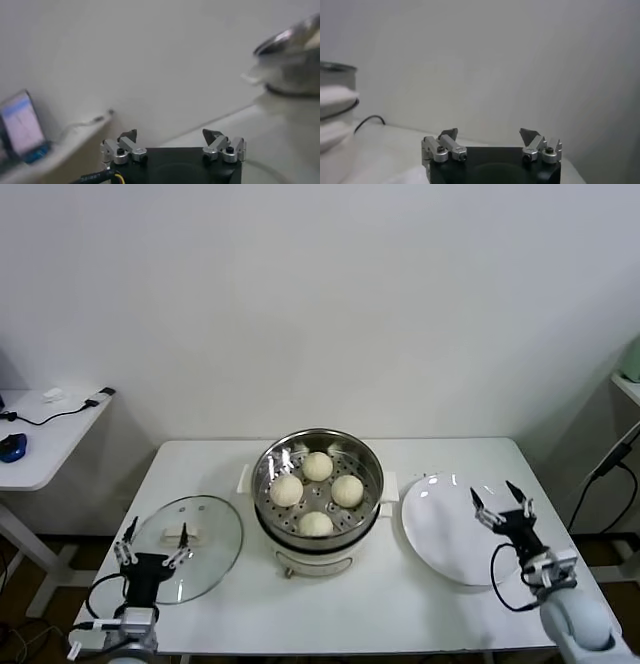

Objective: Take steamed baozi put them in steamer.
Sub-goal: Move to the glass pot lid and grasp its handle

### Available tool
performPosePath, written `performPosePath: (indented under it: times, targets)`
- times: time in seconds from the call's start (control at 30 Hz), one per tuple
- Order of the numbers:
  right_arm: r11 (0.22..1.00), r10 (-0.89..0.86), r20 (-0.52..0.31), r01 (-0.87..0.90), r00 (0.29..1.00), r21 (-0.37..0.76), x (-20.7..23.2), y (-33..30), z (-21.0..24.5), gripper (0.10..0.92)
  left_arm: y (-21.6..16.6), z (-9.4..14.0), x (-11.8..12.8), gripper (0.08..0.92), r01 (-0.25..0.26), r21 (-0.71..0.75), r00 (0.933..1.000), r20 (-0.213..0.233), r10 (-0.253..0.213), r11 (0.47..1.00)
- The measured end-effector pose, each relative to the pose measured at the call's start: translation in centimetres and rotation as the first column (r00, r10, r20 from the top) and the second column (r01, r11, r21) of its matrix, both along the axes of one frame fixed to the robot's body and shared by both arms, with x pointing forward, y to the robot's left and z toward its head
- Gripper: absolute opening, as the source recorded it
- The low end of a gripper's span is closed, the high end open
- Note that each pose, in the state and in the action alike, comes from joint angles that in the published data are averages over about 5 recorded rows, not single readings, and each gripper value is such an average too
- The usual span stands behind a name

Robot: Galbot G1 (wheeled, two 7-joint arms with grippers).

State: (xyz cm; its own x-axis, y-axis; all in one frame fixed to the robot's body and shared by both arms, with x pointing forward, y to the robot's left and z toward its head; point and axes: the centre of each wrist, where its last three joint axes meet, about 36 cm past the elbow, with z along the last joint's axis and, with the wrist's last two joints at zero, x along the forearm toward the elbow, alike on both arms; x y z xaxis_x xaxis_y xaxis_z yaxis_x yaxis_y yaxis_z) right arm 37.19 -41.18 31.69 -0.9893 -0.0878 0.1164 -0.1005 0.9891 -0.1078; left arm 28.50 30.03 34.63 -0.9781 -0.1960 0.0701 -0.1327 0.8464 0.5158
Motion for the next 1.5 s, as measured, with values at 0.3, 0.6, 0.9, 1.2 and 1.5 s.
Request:
performPosePath:
  times: [0.3,0.6,0.9,1.2,1.5]
  targets:
    - [0.997,-0.07,-0.014,0.071,0.997,0.022,-4.3,2.3,-2.9,0.823,4.0,-6.6,-1.2,0.823,0.04,0.552,0.998,0.02,-0.061,0.833]
    - [0.994,-0.11,-0.025,0.11,0.994,0.021,-6.2,3.0,-3.6,0.823,6.1,-9.7,-1.7,0.823,0.145,0.767,0.9863,-0.061,-0.153,0.625]
    - [0.993,-0.119,-0.039,0.119,0.992,0.015,-7.3,3.2,-3.8,0.823,5.3,-10.0,-0.1,0.823,0.198,0.815,0.9783,-0.131,-0.161,0.545]
    - [0.993,-0.12,-0.055,0.12,0.991,0.015,-8.0,3.1,-4.2,0.823,4.6,-9.8,2.3,0.823,0.206,0.833,0.9768,-0.206,-0.058,0.514]
    - [0.993,-0.118,-0.065,0.119,0.991,0.012,-8.0,3.1,-4.7,0.823,3.2,-9.2,4.2,0.823,0.181,0.821,0.9736,-0.228,0.019,0.542]
